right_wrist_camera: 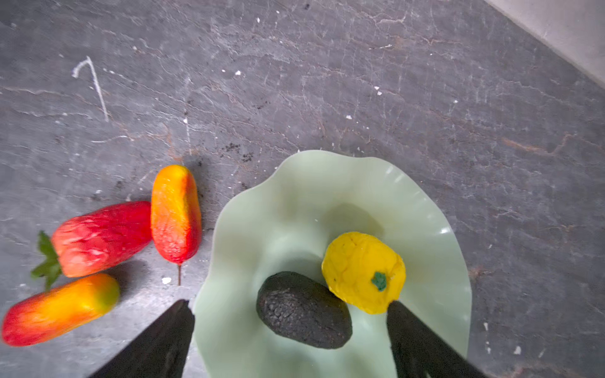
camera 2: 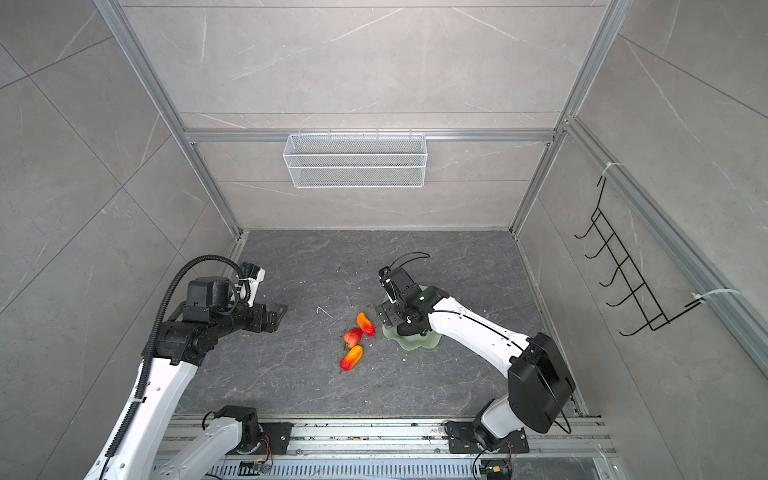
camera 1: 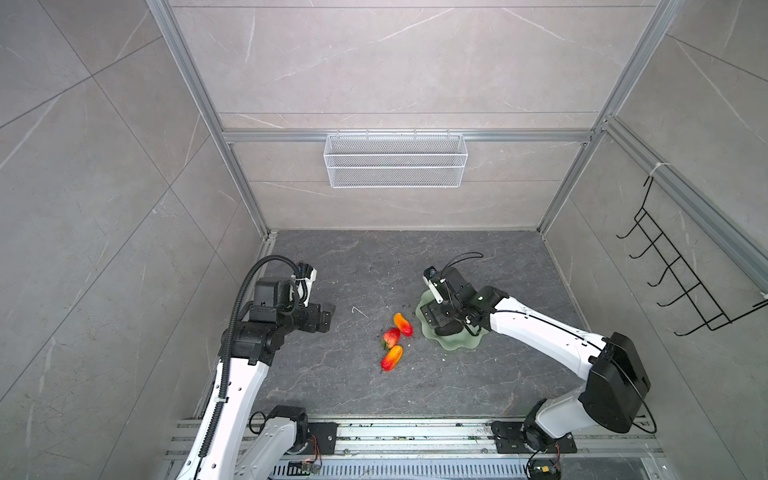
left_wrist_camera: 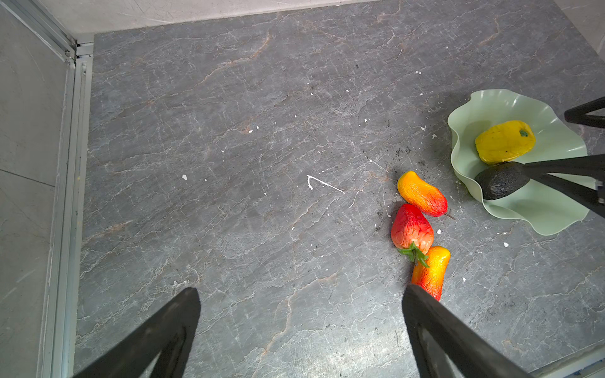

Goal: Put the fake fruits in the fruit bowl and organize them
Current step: 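Reach the right gripper to the red strawberry and grasp it, then carry the strawberry into the bowl and open the right gripper, then grasp the red-yellow mango farther from the robot with the right gripper, then place the mango into the bowl and release it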

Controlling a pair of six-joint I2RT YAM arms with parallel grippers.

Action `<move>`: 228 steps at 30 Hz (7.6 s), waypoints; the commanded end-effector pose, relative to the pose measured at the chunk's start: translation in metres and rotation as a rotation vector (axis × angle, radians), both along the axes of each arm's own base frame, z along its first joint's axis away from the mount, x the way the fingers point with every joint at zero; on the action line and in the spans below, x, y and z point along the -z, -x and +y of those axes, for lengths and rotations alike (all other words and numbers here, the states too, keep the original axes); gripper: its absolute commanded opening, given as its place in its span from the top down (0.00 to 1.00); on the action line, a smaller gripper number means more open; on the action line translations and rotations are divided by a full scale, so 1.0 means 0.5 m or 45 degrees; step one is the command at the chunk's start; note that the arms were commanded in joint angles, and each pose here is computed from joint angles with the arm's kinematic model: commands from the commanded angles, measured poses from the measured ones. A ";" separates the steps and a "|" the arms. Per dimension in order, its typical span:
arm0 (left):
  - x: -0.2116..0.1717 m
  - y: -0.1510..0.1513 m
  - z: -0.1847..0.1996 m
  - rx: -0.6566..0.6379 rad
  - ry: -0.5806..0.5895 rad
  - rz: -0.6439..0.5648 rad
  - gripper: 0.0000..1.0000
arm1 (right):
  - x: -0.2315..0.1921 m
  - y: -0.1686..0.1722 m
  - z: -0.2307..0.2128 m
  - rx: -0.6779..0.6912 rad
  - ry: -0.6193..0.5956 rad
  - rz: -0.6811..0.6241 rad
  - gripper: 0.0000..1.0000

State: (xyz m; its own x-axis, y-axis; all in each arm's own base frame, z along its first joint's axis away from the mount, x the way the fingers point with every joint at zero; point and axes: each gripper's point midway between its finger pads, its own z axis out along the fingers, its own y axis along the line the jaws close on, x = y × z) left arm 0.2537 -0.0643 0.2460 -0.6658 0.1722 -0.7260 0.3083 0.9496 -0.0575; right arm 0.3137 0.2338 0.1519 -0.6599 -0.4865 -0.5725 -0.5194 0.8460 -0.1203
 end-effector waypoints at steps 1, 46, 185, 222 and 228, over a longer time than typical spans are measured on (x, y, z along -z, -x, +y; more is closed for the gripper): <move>-0.012 -0.007 -0.002 0.018 -0.002 -0.039 0.00 | -0.036 0.045 0.054 -0.139 -0.101 0.051 0.00; -0.017 -0.004 -0.004 0.026 0.008 -0.049 0.00 | 0.199 0.138 0.296 -0.223 -0.037 0.492 0.03; -0.017 -0.003 -0.005 0.029 0.011 -0.050 0.00 | 0.134 0.006 0.258 -0.264 0.055 0.189 0.18; -0.019 -0.001 -0.003 0.024 0.008 -0.056 0.00 | 0.089 -0.003 0.250 -0.153 0.086 0.165 0.86; -0.018 -0.001 -0.004 0.028 0.008 -0.054 0.00 | -0.033 -0.009 0.191 -0.040 -0.039 0.057 0.84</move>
